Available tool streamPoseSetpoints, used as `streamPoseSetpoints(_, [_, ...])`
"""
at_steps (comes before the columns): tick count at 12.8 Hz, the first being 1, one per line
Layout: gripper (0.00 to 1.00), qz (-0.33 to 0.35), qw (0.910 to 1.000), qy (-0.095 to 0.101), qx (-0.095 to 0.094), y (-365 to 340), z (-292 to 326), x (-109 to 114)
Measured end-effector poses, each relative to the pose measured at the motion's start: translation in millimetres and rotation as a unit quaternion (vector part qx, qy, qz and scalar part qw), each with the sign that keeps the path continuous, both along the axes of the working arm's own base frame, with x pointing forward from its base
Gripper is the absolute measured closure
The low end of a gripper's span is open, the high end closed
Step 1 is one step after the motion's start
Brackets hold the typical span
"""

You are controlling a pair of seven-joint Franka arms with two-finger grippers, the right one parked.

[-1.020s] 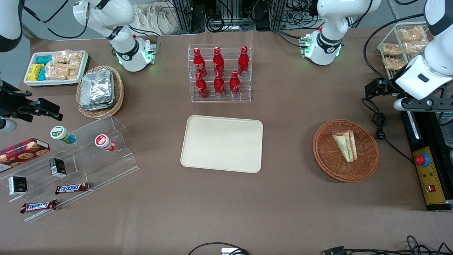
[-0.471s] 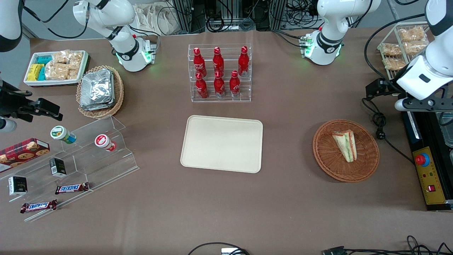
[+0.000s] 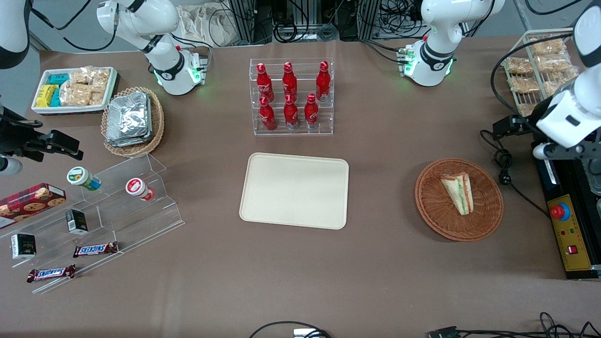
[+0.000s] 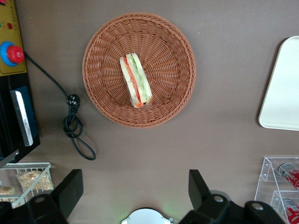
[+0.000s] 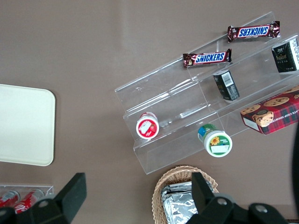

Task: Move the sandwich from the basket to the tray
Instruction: 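Lower the open left gripper over the wrapped sandwich in the basket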

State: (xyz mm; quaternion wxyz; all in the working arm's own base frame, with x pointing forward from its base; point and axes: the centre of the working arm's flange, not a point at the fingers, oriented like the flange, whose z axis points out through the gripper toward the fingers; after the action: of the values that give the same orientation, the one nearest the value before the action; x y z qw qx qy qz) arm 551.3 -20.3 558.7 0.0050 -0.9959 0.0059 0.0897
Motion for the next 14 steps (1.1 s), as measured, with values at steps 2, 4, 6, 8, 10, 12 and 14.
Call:
streamPoseSetpoints(2, [0.00,0.001,0.9999,0.016,-0.004,2,-31,14])
streamPoseSetpoints(4, [0.00,0.008,0.9993,0.036,-0.007,8,-68,29])
streamPoseSetpoints(6, [0.00,0.023,0.9985,0.049,-0.008,25,-102,40])
streamPoseSetpoints(8, [0.00,0.027,0.9982,0.052,-0.010,31,-142,47])
streamPoseSetpoints(10, [0.00,0.031,0.9984,0.046,-0.011,33,-186,46])
streamPoseSetpoints(12, [0.00,0.038,0.9979,0.051,-0.014,37,-222,42])
streamPoseSetpoints(14, [0.00,0.054,0.9965,0.059,-0.024,42,-254,42])
